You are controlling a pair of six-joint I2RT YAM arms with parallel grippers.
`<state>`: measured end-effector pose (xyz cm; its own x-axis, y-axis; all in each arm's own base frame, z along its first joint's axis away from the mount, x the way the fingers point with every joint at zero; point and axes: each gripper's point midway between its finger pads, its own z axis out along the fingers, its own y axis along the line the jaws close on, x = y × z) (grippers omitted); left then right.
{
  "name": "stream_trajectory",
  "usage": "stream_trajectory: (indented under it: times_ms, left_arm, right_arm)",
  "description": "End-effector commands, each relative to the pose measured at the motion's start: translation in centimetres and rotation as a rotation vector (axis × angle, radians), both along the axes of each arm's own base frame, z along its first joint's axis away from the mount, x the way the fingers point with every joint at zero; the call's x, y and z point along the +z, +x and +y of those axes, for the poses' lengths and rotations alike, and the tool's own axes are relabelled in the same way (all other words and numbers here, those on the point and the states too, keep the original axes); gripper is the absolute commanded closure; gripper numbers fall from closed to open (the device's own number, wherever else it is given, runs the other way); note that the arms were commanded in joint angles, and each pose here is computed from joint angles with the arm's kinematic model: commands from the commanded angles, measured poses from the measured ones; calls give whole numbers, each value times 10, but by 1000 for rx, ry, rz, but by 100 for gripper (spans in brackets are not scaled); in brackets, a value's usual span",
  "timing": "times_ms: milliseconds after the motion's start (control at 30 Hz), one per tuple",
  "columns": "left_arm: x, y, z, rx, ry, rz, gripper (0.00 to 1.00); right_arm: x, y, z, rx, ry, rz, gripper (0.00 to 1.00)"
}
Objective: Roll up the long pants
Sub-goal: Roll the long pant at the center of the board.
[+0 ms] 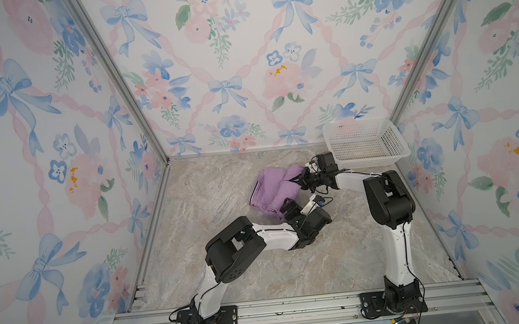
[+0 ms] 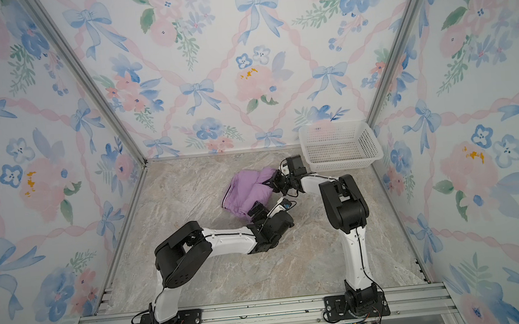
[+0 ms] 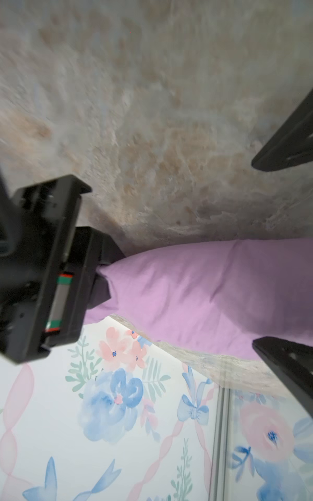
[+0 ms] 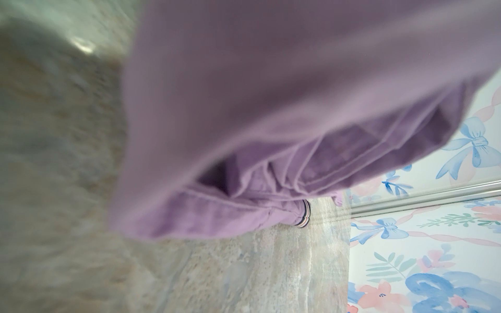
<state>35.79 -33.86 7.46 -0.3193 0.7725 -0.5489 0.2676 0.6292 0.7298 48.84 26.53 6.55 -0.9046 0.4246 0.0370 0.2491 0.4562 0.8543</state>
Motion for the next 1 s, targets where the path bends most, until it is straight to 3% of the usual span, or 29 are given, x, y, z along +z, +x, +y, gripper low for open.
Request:
stream_trajectory:
  times_ms: [0, 267, 600, 867, 967]
  left_arm:
    - [1, 15, 17, 93, 108, -62, 2]
    - [-23, 36, 36, 140, 165, -32, 2]
    - [-9, 47, 42, 166, 191, -56, 2]
    - [-30, 58, 51, 162, 245, -12, 2]
    - [-43, 62, 53, 146, 257, 22, 8]
  right_arm:
    - [12, 1, 7, 17, 37, -27, 100]
    - [6, 0, 10, 21, 55, -16, 100]
    - [-1, 1, 20, 36, 71, -6, 100]
    - [-4, 0, 23, 41, 83, -3, 100]
    - [-5, 0, 24, 42, 90, -3, 100]
